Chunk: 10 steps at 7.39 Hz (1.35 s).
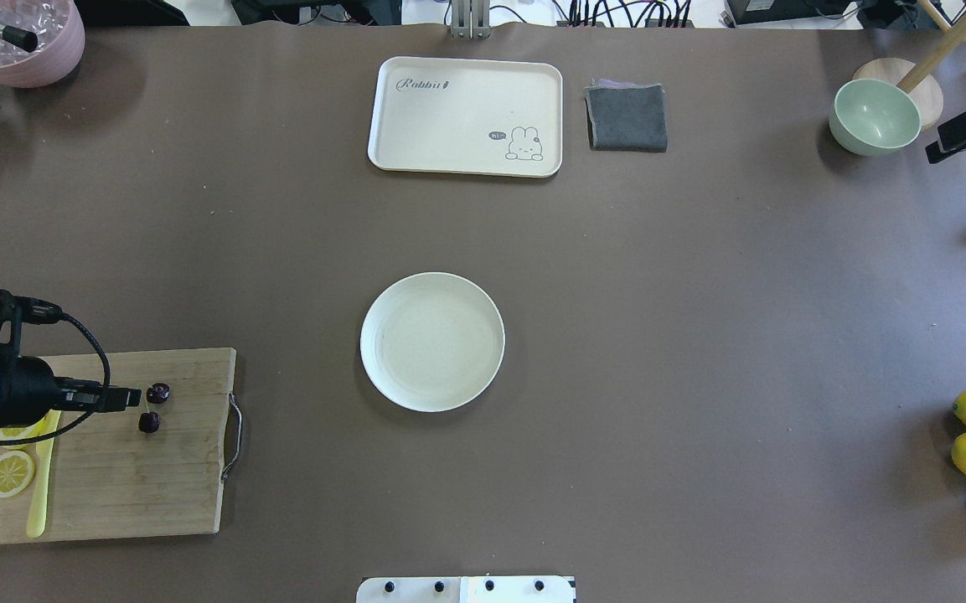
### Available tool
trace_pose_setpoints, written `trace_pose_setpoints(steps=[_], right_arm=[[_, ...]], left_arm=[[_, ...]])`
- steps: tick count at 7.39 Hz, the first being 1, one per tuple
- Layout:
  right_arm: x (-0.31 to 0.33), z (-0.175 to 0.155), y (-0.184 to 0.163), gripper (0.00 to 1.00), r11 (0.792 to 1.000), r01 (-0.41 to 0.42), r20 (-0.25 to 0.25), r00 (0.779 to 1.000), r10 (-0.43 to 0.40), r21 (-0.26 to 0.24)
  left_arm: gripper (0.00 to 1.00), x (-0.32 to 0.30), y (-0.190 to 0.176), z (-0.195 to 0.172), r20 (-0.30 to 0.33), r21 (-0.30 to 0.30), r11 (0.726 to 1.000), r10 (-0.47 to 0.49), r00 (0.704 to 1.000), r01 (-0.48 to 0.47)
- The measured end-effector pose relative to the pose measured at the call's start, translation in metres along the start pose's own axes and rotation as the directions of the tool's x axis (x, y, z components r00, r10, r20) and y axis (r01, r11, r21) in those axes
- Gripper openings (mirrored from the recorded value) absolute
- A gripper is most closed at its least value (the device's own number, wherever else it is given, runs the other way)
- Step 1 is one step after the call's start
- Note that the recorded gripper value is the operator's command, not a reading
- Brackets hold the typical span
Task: Place red cherry on plate
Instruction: 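Lower the left gripper onto the dark cherries on the cutting board and grasp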
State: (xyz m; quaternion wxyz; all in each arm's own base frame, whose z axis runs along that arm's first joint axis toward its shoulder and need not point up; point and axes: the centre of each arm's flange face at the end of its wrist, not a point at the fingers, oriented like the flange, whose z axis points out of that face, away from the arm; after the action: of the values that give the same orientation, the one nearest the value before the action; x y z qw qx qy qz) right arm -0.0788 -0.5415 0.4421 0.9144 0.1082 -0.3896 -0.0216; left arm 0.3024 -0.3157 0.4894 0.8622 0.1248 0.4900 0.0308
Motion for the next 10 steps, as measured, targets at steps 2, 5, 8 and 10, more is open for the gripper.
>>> trace_pose_setpoints(steps=[2, 5, 8, 10], right_arm=[[0.000, 0.000, 0.000, 1.00, 1.000, 0.001, -0.001, 1.000, -0.001, 0.000], [0.000, 0.001, -0.001, 1.00, 1.000, 0.000, -0.002, 1.000, 0.000, -0.001], [0.001, 0.002, -0.001, 1.00, 1.000, -0.001, -0.002, 1.000, 0.001, -0.003], [0.008, 0.002, 0.002, 1.00, 1.000, -0.010, -0.007, 1.000, 0.010, -0.005]], left_arm=[[0.43, 0.006, -0.006, 0.009, -0.007, 0.006, 1.000, 0.004, 1.000, -0.004], [0.00, 0.008, -0.009, 0.014, -0.008, 0.008, 1.000, 0.005, 1.000, -0.005], [0.00, 0.008, -0.012, 0.009, -0.011, 0.018, 1.000, 0.003, 1.000, -0.002], [0.00, 0.027, -0.023, 0.000, -0.053, 0.044, 0.999, 0.005, 0.999, -0.003]])
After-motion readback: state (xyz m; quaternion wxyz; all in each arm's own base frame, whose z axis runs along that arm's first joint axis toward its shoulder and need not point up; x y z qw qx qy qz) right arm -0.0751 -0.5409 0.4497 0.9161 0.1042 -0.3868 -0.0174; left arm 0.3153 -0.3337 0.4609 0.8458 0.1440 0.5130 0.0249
